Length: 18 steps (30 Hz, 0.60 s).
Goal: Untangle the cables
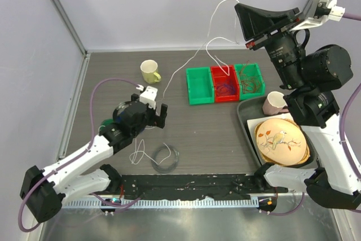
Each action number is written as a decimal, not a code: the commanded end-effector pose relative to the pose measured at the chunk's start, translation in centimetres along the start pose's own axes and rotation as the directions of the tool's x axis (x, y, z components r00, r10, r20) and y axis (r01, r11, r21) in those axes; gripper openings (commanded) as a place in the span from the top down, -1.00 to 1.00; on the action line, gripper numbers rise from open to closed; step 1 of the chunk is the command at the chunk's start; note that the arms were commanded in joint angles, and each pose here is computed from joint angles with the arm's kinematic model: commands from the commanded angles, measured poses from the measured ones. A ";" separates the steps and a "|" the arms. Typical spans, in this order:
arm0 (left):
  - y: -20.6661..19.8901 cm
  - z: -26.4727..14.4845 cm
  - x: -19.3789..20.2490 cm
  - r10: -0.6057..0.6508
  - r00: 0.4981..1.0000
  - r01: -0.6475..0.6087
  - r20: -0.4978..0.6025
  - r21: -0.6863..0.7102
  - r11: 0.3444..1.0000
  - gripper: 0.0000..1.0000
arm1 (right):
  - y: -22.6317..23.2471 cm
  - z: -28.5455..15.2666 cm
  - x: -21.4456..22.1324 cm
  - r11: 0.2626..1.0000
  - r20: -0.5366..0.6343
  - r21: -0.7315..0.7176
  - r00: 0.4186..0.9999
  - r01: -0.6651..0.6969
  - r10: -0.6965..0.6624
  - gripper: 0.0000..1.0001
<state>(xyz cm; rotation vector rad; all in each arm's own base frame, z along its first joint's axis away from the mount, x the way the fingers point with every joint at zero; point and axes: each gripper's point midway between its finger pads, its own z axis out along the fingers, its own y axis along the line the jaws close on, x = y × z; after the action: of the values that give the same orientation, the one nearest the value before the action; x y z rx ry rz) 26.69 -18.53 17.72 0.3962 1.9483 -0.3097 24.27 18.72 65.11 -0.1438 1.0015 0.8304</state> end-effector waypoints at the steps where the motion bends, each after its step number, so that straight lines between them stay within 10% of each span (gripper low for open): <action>1: 1.9 1.1 -2.1 0.035 0.999 -0.030 0.034 -0.128 0.991 -0.99 | 0.7 -0.6 -3.0 0.999 0.058 -0.017 0.998 0.032 -0.031 0.98; 9: 2.2 4.2 -6.1 0.057 0.990 -0.029 0.130 -0.209 0.978 -0.61 | 0.7 -1.9 -1.8 0.999 0.021 -0.028 0.999 0.032 -0.031 0.98; 12: 1.5 5.0 -7.8 0.058 0.984 -0.025 0.169 -0.191 0.981 0.08 | 0.6 -2.5 -1.4 0.999 0.013 -0.027 0.999 0.038 -0.038 0.98; 13: 1.0 5.1 -8.2 0.055 0.984 -0.027 0.168 -0.165 0.986 0.76 | 0.5 -2.7 -1.3 0.999 0.010 -0.025 0.999 0.046 -0.046 0.98; 14: 0.8 5.0 -8.5 0.039 0.986 -0.014 0.160 -0.156 0.988 1.00 | 0.2 -2.8 -1.3 0.999 0.012 -0.014 0.999 0.051 -0.051 0.98; 18: -1.3 1.4 -15.3 -0.050 0.956 0.060 0.290 -0.024 0.998 1.00 | -2.2 -3.4 1.6 0.992 -0.049 0.078 0.994 0.097 -0.093 0.98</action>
<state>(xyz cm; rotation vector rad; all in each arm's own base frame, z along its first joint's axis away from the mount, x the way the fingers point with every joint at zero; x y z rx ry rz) 33.33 -20.70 20.97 0.3439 1.8780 -0.1419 22.70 17.37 63.27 -0.1702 1.0253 0.7893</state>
